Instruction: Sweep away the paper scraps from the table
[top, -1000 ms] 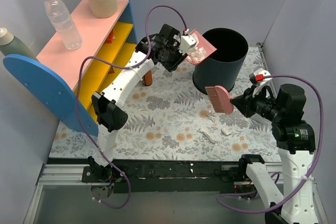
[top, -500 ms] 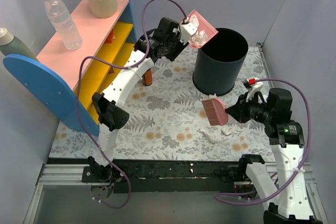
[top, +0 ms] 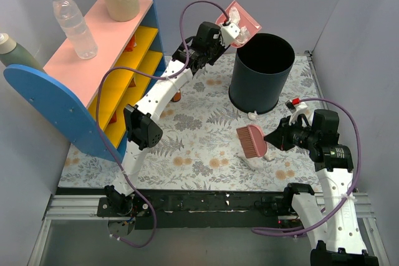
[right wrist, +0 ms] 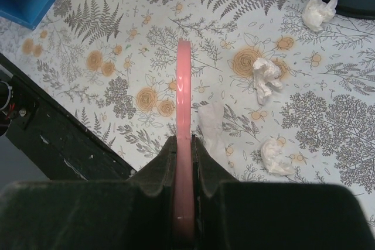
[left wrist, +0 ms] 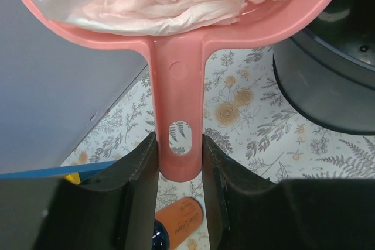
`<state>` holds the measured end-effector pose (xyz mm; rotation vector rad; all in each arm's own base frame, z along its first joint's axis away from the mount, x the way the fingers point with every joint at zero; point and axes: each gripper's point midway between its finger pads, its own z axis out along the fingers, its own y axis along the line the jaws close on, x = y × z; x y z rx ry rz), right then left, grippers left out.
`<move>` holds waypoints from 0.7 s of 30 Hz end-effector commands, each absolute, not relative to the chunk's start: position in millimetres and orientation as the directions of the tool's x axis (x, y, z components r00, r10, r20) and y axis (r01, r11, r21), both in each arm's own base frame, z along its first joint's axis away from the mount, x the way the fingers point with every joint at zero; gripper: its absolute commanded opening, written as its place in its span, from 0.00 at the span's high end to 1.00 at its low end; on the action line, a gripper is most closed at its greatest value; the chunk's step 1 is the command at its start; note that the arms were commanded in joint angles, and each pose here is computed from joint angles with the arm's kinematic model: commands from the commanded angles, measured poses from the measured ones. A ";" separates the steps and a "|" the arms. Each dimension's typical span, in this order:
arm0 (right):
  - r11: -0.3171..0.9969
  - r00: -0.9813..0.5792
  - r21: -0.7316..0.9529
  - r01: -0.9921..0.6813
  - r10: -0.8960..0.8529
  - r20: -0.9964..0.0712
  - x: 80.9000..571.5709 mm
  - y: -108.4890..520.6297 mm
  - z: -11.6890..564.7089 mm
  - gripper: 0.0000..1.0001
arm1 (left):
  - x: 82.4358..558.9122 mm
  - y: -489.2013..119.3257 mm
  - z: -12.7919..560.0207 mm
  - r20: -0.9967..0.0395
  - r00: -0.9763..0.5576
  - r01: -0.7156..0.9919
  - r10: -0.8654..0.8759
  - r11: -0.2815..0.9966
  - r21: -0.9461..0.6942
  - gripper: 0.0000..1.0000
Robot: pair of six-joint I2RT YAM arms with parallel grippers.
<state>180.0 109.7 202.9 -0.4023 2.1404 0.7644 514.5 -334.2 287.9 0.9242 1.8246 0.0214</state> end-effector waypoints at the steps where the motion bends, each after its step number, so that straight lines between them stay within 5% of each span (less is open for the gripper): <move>1: 0.746 -0.577 0.380 -0.547 -0.007 -0.817 186.3 114.1 214.1 0.99 | 522.8 -333.1 337.4 -0.835 -0.066 0.490 0.547 0.746 0.450 1.00; 7: 0.743 -0.579 0.390 -0.544 0.004 -0.815 187.1 115.1 210.9 0.99 | 526.8 -344.1 350.6 -0.808 0.018 0.437 0.589 0.722 0.536 1.00; 21: 0.759 -0.587 0.413 -0.504 0.050 -0.808 190.7 109.2 209.6 0.99 | 541.6 -381.6 360.1 -0.497 0.254 0.251 0.830 0.440 0.862 1.00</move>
